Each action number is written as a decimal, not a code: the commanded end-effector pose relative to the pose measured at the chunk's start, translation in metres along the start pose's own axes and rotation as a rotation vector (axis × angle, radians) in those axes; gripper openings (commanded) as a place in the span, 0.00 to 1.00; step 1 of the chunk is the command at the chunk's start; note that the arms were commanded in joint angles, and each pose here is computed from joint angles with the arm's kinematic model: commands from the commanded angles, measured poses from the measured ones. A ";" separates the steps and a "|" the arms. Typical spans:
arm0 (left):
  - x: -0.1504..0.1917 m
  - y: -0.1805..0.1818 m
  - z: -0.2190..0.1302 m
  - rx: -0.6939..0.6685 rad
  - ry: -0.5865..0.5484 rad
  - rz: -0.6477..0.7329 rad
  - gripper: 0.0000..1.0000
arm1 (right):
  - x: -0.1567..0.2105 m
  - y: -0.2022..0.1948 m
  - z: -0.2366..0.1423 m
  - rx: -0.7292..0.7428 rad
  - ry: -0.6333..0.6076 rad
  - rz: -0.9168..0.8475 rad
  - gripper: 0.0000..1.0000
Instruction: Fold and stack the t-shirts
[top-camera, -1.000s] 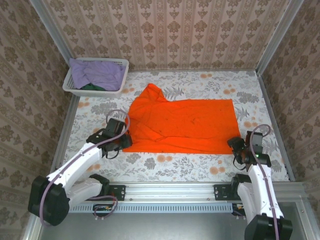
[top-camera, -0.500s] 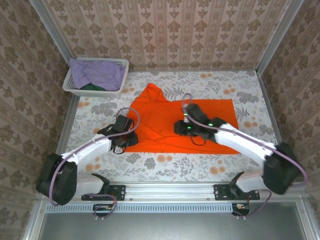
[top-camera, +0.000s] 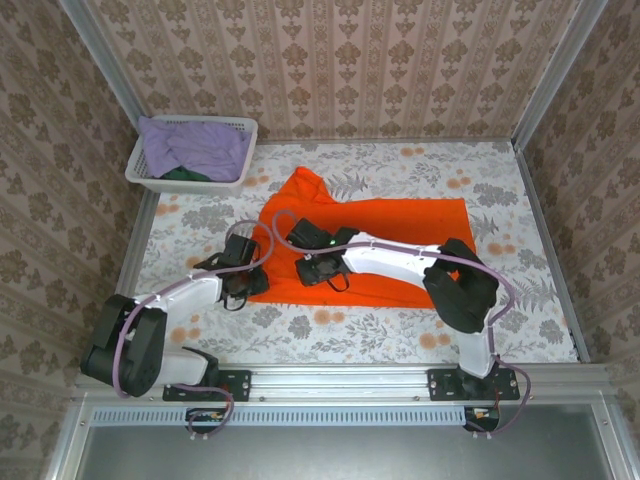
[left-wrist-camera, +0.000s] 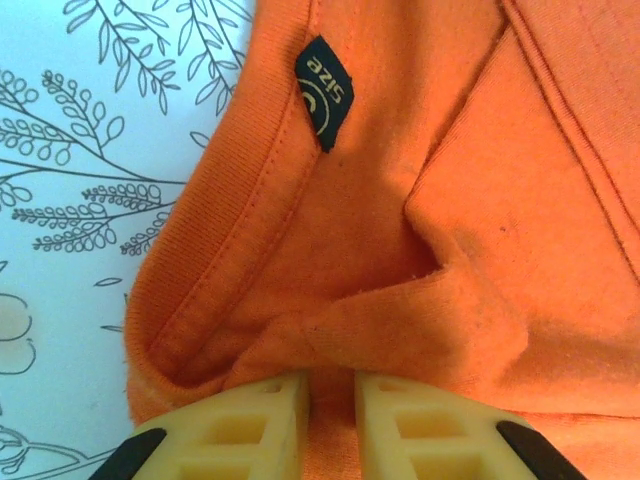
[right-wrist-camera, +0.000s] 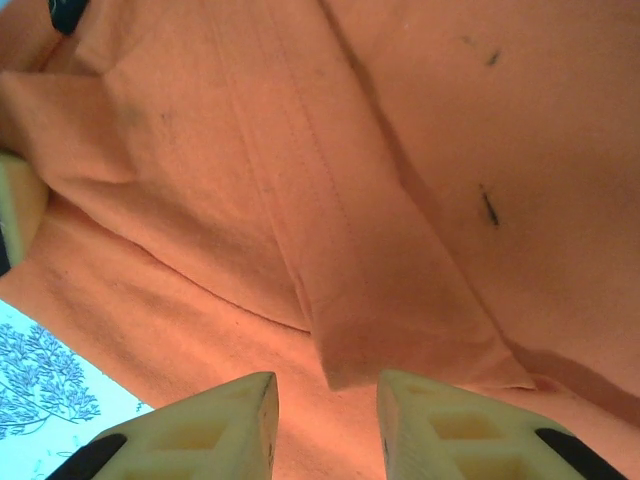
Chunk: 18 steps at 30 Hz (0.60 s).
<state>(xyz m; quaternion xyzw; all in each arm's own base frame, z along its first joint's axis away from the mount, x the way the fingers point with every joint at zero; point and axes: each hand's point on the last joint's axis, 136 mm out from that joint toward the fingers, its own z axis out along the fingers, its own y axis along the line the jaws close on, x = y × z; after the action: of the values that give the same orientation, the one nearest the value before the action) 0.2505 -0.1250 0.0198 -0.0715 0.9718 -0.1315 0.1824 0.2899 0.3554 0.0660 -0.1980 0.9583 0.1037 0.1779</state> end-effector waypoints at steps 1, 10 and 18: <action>0.008 0.007 0.006 -0.018 0.018 0.020 0.20 | 0.006 -0.006 0.004 0.083 0.045 -0.066 0.35; 0.012 0.005 0.008 -0.015 0.020 0.033 0.20 | 0.009 -0.012 0.017 0.174 0.077 -0.107 0.36; 0.012 0.011 0.003 -0.048 0.012 0.026 0.20 | 0.008 -0.012 0.024 0.196 0.091 -0.121 0.36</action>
<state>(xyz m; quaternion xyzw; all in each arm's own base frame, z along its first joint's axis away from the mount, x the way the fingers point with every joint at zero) 0.2536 -0.1281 0.0201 -0.0671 0.9690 -0.1355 0.1955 0.2943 0.3519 0.0431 -0.2315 0.9591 0.0164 0.1620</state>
